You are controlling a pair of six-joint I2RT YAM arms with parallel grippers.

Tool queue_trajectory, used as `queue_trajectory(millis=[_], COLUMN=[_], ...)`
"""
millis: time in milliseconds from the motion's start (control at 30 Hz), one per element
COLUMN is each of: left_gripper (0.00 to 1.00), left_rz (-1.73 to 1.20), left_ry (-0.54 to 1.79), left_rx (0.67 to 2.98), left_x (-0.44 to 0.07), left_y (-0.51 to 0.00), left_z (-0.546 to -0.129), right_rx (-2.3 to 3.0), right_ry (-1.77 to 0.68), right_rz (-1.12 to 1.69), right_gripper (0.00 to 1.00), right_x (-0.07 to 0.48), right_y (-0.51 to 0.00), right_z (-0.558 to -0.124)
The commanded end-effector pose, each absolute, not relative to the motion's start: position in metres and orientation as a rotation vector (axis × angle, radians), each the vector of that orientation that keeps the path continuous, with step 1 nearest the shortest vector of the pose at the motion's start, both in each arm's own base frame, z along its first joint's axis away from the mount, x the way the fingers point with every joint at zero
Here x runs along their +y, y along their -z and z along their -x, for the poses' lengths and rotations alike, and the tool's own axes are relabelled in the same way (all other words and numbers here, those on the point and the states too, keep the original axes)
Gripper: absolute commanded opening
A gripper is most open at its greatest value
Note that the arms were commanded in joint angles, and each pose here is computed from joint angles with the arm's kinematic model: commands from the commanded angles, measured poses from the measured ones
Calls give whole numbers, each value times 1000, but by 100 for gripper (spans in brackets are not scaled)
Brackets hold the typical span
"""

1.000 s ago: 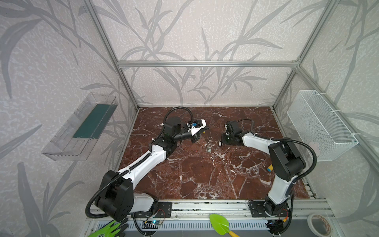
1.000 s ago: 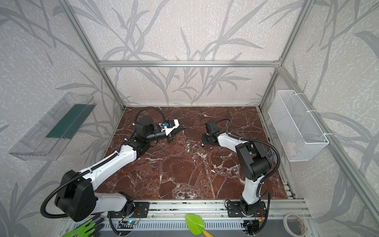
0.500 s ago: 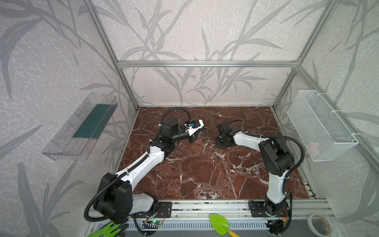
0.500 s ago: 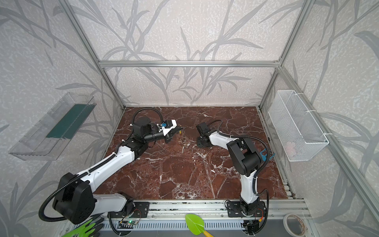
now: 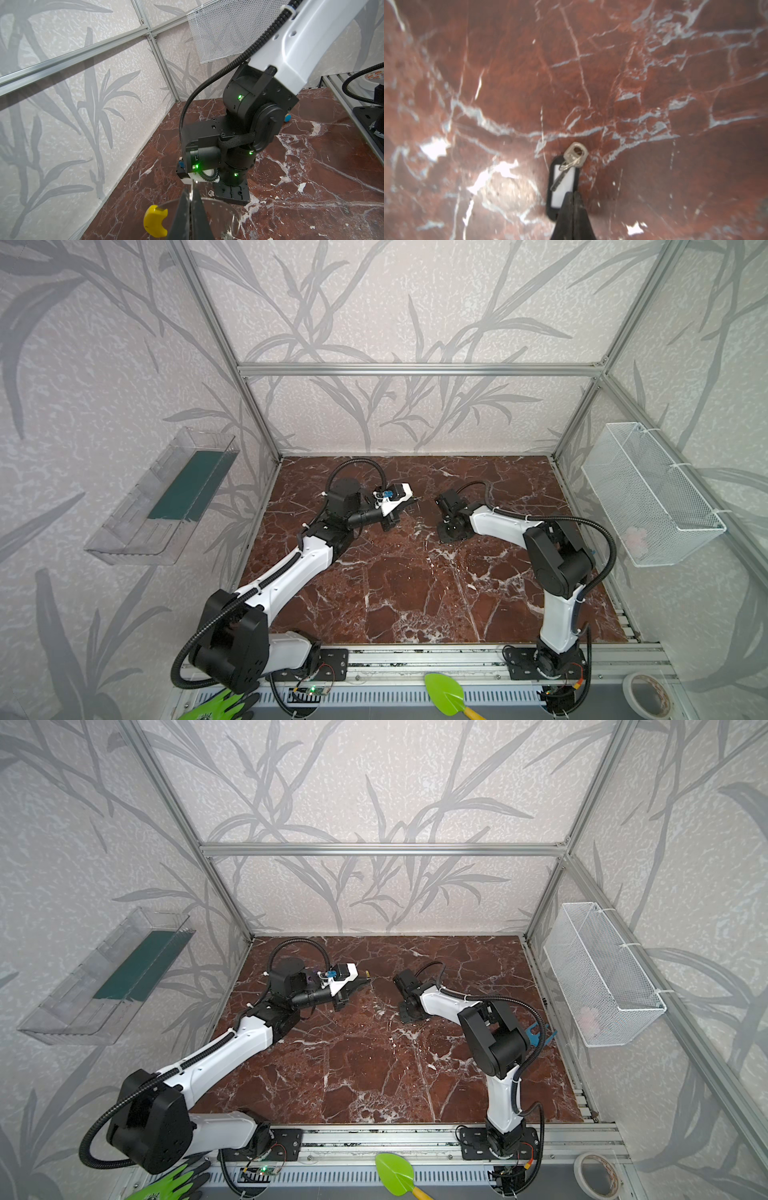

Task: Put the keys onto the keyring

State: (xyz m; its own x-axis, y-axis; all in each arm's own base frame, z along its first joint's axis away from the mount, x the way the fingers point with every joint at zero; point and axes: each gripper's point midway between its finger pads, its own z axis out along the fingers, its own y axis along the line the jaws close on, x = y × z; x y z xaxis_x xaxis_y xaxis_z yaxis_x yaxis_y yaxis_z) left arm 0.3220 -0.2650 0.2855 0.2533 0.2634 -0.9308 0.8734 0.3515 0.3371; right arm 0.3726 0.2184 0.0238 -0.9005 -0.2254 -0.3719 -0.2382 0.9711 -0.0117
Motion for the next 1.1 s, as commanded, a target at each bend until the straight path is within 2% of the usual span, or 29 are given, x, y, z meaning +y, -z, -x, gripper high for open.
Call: queue_trajectory(millis=[0, 67, 167, 400, 633, 1067], left_gripper=[0, 0, 0, 0, 0, 0], left_rz=[-1177, -1171, -1162, -1153, -1147, -1145], left_ry=[573, 568, 564, 570, 562, 560], left_rx=[1230, 1230, 1228, 1228, 1238, 1243], left_x=[-263, -262, -261, -261, -260, -259], left_y=[-298, -299, -299, -300, -298, -297], left_z=[-317, -318, -318, -318, -319, -321], right_rx=[2698, 2701, 2710, 2728, 2761, 2876], right_ry=[38, 129, 61, -59, -88, -12], right_rz=[524, 431, 308, 346, 294, 79], right_gripper=[2, 6, 24, 45, 42, 37], right_x=[208, 186, 172, 206, 220, 216], right_y=[-50, -57, -62, -55, -48, -24], right_z=[-360, -360, -370, -392, -397, -394])
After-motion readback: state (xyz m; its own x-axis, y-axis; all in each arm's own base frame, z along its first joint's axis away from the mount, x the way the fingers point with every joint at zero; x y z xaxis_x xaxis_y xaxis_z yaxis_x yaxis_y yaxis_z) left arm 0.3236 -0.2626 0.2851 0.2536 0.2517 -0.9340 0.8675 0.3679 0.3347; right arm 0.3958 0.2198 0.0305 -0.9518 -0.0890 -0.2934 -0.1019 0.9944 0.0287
